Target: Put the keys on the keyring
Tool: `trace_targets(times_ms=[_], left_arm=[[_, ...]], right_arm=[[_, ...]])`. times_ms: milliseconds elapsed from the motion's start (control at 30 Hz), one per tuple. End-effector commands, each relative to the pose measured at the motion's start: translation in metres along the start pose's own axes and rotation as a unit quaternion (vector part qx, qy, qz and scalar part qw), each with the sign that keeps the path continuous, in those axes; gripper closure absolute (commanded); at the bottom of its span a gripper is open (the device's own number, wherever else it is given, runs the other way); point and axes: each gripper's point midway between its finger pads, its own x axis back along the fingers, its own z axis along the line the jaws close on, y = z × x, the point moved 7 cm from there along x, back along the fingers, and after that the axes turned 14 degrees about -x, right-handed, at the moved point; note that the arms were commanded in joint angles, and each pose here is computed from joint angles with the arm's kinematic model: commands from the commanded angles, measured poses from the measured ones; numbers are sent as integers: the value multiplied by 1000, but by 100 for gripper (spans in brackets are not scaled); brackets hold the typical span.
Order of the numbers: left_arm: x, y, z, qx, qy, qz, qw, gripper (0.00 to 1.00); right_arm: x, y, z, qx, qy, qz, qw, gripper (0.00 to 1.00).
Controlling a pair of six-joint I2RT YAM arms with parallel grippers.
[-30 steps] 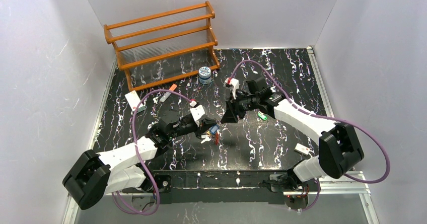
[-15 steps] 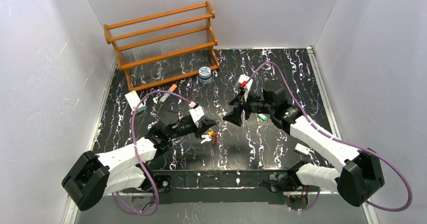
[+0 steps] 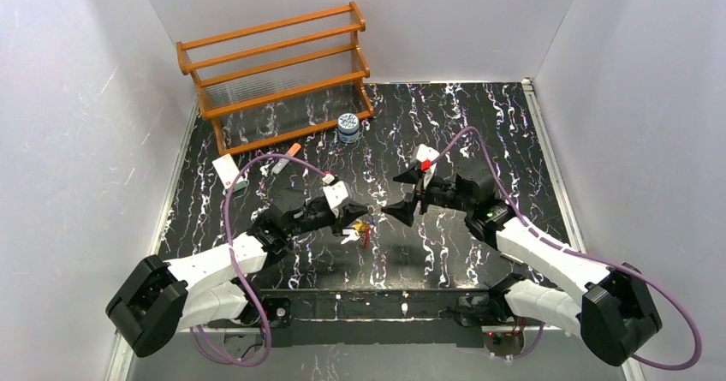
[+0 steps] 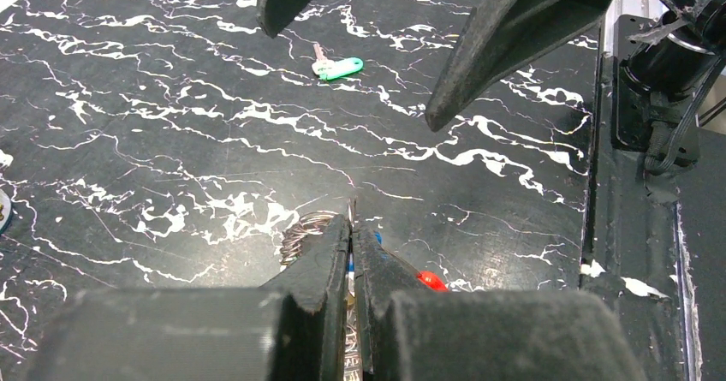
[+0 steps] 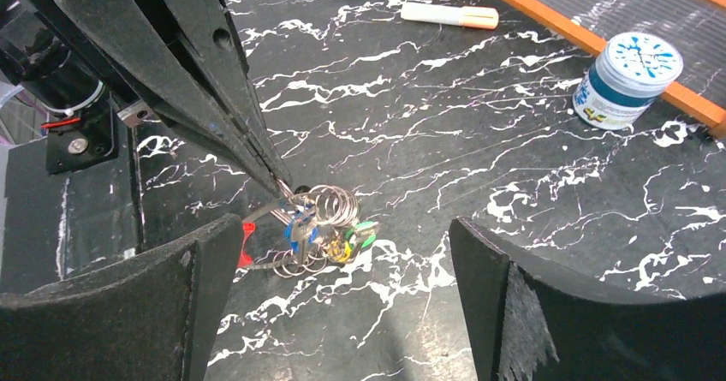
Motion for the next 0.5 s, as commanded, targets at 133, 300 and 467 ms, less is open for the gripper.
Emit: trace_targets(times_ms=[133,300,467], left_arm=[[-3,3,-4,-9,-21,-17,1000,100],[-4,2,-7,-3,-31,-21,999,100],[-3,1,-12,-11,-47,-35,998,100]], right_arm=[[-7,-2,-4,20,17,-26,999,1],[-10,-10,-2,19,40,-16,999,1],[-7,-24,4,60,84,-11,995,1]])
